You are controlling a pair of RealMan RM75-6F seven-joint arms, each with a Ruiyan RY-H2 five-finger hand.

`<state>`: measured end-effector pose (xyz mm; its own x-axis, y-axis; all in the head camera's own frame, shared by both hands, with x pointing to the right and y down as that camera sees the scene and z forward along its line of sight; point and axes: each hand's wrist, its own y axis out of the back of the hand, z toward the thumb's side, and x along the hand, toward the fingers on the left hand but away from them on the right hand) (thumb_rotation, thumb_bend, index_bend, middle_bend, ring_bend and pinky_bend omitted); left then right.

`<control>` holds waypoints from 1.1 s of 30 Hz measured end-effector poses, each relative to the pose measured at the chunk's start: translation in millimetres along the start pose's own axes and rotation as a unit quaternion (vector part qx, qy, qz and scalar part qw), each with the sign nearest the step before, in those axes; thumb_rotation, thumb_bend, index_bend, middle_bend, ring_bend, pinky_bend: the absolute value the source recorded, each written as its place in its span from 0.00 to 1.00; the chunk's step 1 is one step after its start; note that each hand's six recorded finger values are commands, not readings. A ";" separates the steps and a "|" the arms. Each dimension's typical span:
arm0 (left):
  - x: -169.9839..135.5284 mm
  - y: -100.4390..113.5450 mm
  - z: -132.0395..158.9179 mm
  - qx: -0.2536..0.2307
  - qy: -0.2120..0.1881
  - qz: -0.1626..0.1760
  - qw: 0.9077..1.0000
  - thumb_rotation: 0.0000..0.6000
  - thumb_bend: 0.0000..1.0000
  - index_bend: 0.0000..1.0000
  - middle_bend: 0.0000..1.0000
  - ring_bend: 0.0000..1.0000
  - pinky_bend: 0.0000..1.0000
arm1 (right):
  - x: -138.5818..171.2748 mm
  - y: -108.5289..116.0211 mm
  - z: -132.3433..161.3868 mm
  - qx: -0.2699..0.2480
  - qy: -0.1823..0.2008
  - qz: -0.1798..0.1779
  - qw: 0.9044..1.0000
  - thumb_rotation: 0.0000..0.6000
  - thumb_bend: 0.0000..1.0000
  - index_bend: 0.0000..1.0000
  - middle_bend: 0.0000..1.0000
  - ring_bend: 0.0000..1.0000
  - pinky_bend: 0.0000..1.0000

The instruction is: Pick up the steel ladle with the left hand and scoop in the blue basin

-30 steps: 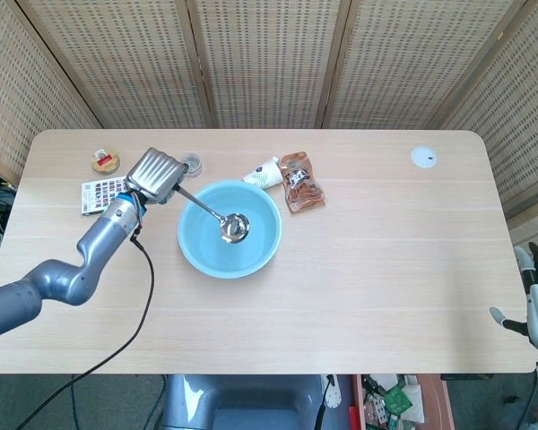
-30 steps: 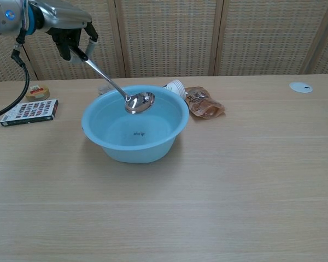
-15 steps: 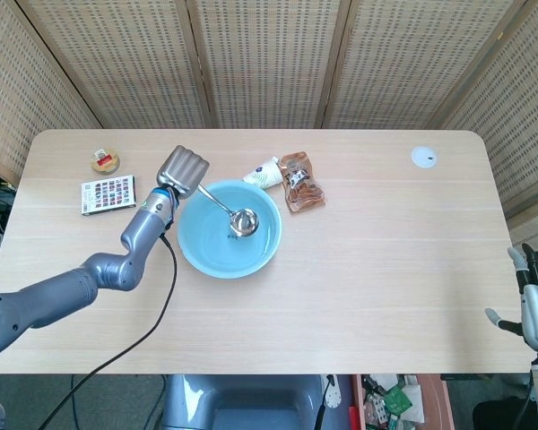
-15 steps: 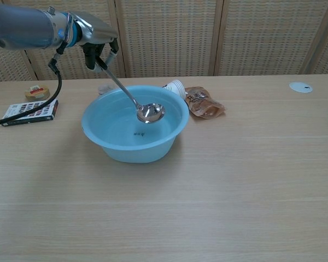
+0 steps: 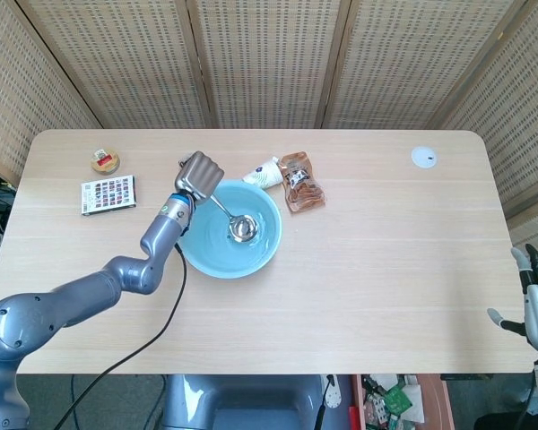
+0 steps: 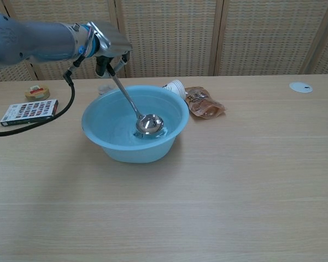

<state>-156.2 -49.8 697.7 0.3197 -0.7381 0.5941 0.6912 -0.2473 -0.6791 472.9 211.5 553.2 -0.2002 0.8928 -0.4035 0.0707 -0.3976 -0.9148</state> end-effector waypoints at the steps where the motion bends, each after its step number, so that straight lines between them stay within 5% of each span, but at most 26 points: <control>1: 0.2 0.7 2.2 0.004 -0.001 0.001 1.000 1.00 0.48 1.00 1.00 0.98 1.00 | 0.0 0.3 -0.2 -0.001 0.000 0.000 1.000 1.00 0.00 0.00 0.00 0.00 0.00; 22: -2.1 8.7 23.3 0.047 -0.012 0.009 0.999 1.00 0.48 1.00 1.00 0.98 1.00 | 0.4 4.1 -3.5 -0.008 -0.001 -0.003 1.000 1.00 0.00 0.00 0.00 0.00 0.00; 33: -7.2 17.7 12.2 -0.019 -0.010 0.012 1.000 1.00 0.48 1.00 1.00 0.98 1.00 | 0.2 2.8 -3.8 -0.007 -0.002 -0.001 1.000 1.00 0.00 0.00 0.00 0.00 0.00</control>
<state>-138.3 -41.2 686.7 0.3493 -0.7317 0.5854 0.6579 -0.2533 -0.7092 476.8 211.4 550.5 -0.2038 0.8926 -0.4022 0.0839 -0.3934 -0.9155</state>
